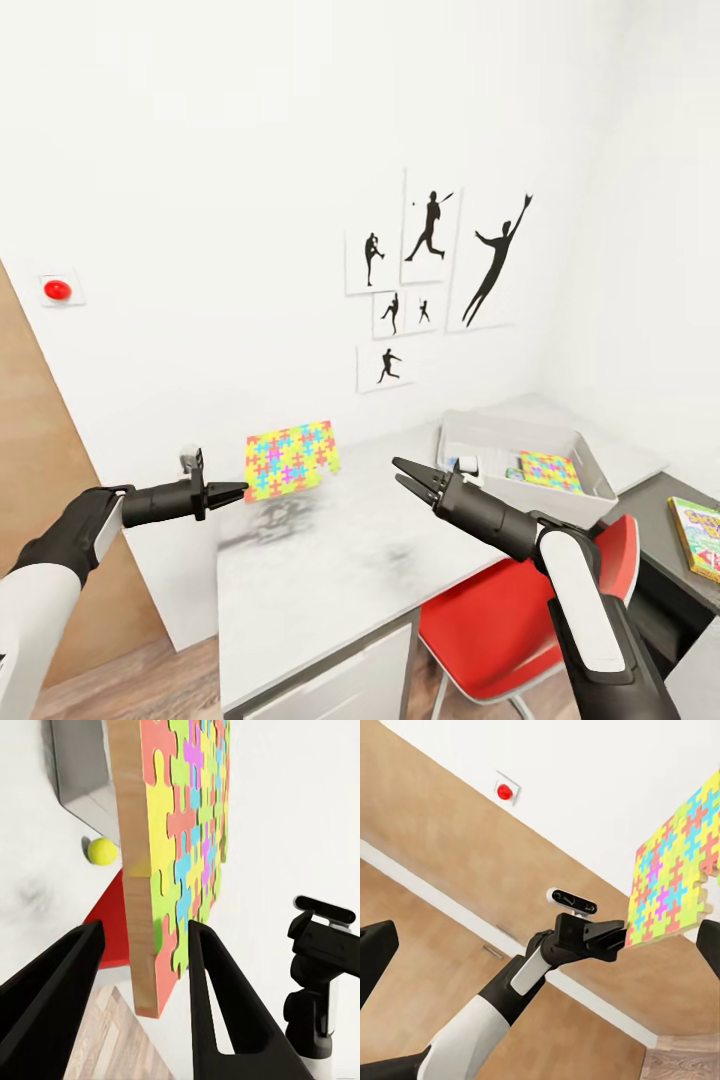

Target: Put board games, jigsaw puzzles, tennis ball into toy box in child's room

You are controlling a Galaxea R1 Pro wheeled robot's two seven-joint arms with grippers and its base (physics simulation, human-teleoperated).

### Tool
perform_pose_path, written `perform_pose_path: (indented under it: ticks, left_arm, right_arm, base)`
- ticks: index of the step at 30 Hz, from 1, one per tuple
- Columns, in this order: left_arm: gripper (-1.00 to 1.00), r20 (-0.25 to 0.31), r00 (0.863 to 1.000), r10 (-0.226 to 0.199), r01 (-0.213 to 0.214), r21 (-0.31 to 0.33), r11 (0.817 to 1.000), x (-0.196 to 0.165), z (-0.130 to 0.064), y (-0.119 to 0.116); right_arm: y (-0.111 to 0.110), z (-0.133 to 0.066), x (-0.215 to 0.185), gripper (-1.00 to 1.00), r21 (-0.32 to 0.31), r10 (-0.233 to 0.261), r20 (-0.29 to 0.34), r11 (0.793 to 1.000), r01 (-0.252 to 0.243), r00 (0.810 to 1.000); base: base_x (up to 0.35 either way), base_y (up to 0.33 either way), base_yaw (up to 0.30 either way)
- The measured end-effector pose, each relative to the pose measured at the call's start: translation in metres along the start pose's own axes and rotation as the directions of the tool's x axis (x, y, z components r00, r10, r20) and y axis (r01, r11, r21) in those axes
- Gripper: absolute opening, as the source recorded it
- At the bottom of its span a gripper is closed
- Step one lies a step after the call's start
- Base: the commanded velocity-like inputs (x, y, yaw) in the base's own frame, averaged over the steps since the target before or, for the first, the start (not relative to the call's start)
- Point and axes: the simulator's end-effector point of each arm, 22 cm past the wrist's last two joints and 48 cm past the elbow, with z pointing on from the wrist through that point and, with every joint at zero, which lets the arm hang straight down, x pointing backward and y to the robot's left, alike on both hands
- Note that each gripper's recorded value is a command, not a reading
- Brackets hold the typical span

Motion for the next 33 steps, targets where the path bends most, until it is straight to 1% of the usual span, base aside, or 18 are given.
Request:
perform_pose_path:
  ticks: [16,24,28,31,33]
  left_arm:
    - [-1.0,0.004,1.0,0.022,-0.022,0.008,1.0,0.0,-0.006,-0.024]
    - [-1.0,0.005,0.999,0.032,-0.032,0.012,0.999,0.0,-0.006,-0.03]
    - [-1.0,0.005,0.999,0.034,-0.035,0.012,0.999,0.0,-0.006,-0.032]
    - [-1.0,0.005,0.999,0.035,-0.035,0.013,0.999,0.0,-0.006,-0.032]
    - [-1.0,0.005,0.999,0.035,-0.035,0.012,0.999,0.0,-0.006,-0.032]
  right_arm:
    - [0.024,-0.001,-0.003,1.0,-0.01,-0.022,0.004,1.0,0.022,1.0]
    - [0.03,-0.001,-0.005,1.0,-0.016,-0.034,0.011,0.999,0.034,0.999]
    - [0.031,-0.001,-0.006,1.0,-0.019,-0.039,0.016,0.999,0.039,0.999]
    - [0.033,-0.001,-0.01,1.0,-0.021,-0.052,0.035,0.998,0.052,0.998]
    - [0.032,-0.001,-0.01,1.0,-0.021,-0.052,0.036,0.998,0.053,0.998]
  base:
    - [0.0,0.0,-0.135]
    - [0.0,0.0,-0.123]
    - [0.0,0.0,-0.037]
    - [0.0,0.0,-0.004]
    - [0.0,0.0,0.0]
